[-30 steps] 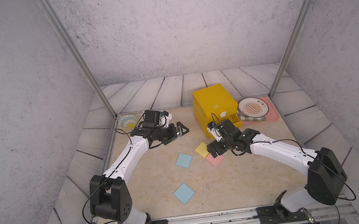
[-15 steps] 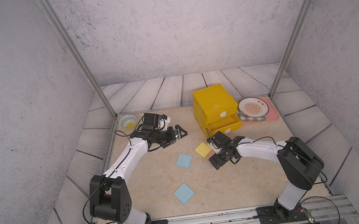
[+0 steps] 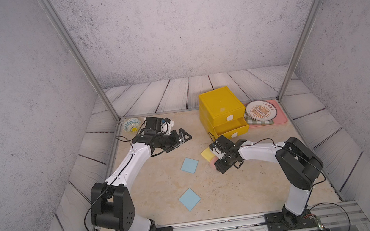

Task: Please put the sticky notes in the drawer by color
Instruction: Pick up the sticky notes from the center of the board, then place the sticky notes in the drawer.

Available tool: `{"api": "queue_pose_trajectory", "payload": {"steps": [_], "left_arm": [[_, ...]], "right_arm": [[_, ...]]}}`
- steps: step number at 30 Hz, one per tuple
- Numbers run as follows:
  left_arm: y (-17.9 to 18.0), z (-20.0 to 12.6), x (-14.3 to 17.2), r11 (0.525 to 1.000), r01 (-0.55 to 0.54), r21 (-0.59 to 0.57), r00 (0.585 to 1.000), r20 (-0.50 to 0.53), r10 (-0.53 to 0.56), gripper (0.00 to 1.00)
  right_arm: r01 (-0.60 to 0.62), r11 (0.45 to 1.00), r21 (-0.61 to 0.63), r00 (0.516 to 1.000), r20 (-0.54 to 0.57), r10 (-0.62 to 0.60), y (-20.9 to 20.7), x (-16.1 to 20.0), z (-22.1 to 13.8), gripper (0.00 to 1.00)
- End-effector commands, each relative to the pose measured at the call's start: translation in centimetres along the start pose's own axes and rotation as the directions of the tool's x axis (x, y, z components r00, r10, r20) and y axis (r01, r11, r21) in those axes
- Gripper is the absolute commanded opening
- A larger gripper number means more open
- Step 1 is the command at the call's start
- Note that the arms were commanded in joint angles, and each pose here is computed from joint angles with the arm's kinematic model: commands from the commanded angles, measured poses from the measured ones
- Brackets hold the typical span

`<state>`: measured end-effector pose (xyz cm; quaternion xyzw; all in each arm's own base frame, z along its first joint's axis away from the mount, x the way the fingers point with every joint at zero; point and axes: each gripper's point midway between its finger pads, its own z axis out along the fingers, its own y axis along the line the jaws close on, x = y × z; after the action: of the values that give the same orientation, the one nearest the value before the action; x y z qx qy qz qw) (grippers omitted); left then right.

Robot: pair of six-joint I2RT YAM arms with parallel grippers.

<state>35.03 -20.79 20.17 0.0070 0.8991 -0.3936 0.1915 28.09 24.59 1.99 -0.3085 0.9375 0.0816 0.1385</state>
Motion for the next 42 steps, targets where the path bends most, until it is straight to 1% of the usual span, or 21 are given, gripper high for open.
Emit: {"api": "queue_pose_trajectory", "payload": {"steps": [1, 4, 7, 11, 13, 16, 19, 22, 28, 31, 35, 36, 39, 41, 42], "left_arm": [[-0.3, -0.7, -0.2, 1.0, -0.014, 0.014, 1.0, 0.017, 0.014, 0.99], [-0.3, -0.6, -0.2, 1.0, -0.012, 0.015, 1.0, 0.017, 0.011, 1.0], [-0.3, -0.6, -0.3, 1.0, -0.009, 0.017, 1.0, 0.016, 0.009, 0.99], [-0.4, -0.6, -0.4, 1.0, -0.005, 0.021, 1.0, 0.022, 0.005, 0.99], [-0.5, -0.6, -0.6, 1.0, -0.004, 0.027, 1.0, 0.025, 0.003, 0.99], [-0.7, -0.6, -0.8, 0.999, -0.001, 0.034, 1.0, 0.028, 0.0, 0.99], [-1.0, -0.7, -1.0, 0.999, -0.007, 0.036, 0.999, 0.033, 0.005, 0.99], [-1.0, -0.7, -0.9, 0.999, -0.006, 0.037, 1.0, 0.028, 0.005, 0.99], [-0.9, -0.6, -0.8, 0.999, -0.009, 0.035, 1.0, 0.021, 0.008, 0.99], [-0.9, -0.6, -0.8, 0.999, -0.009, 0.036, 1.0, 0.022, 0.008, 0.99], [-0.8, -0.5, -0.8, 0.999, -0.005, 0.041, 1.0, 0.019, 0.004, 0.99], [-0.8, -0.5, -0.7, 0.999, -0.006, 0.037, 1.0, 0.016, 0.005, 0.99], [-0.8, -0.6, -0.7, 0.999, -0.012, 0.033, 1.0, 0.016, 0.011, 1.0], [-0.8, -0.6, -0.8, 0.999, -0.011, 0.032, 1.0, 0.019, 0.011, 0.99], [-0.9, -0.6, -0.8, 0.999, -0.011, 0.038, 1.0, 0.019, 0.01, 0.99]], "right_arm": [[-0.022, 1.0, 0.014, 1.0, -0.003, 0.022, 0.1, 1.5, -2.1, 0.59], [-0.043, 0.999, 0.006, 0.996, 0.081, 0.042, 0.3, 0.4, -5.4, 0.58], [-0.066, 0.998, 0.019, 0.982, 0.176, 0.062, 0.1, -1.4, -9.9, 0.59], [-0.103, 0.991, 0.086, 0.955, 0.288, 0.074, -1.1, -3.9, -15.5, 0.64], [-0.115, 0.987, 0.109, 0.946, 0.316, 0.075, -1.7, -5.2, -17.7, 0.64], [-0.157, 0.979, 0.132, 0.937, 0.333, 0.105, -3.5, -6.8, -19.4, 0.64], [-0.203, 0.969, 0.142, 0.925, 0.352, 0.143, -5.6, -8.2, -19.6, 0.64], [-0.245, 0.957, 0.153, 0.917, 0.357, 0.178, -7.8, -9.3, -19.0, 0.64], [-0.274, 0.947, 0.169, 0.91, 0.365, 0.198, -10.6, -10.9, -17.2, 0.65], [-0.291, 0.937, 0.192, 0.916, 0.338, 0.216, -11.6, -11.0, -16.7, 0.65], [-0.289, 0.938, 0.189, 0.908, 0.366, 0.206, -11.8, -11.5, -15.6, 0.66], [-0.291, 0.938, 0.19, 0.906, 0.37, 0.206, -11.9, -11.6, -15.4, 0.68], [-0.296, 0.938, 0.181, 0.911, 0.348, 0.22, -11.7, -11.2, -15.3, 0.71], [-0.297, 0.938, 0.177, 0.909, 0.354, 0.221, -11.7, -11.3, -15.4, 0.77], [-0.299, 0.937, 0.179, 0.906, 0.36, 0.22, -11.7, -11.3, -15.3, 0.78]]}}
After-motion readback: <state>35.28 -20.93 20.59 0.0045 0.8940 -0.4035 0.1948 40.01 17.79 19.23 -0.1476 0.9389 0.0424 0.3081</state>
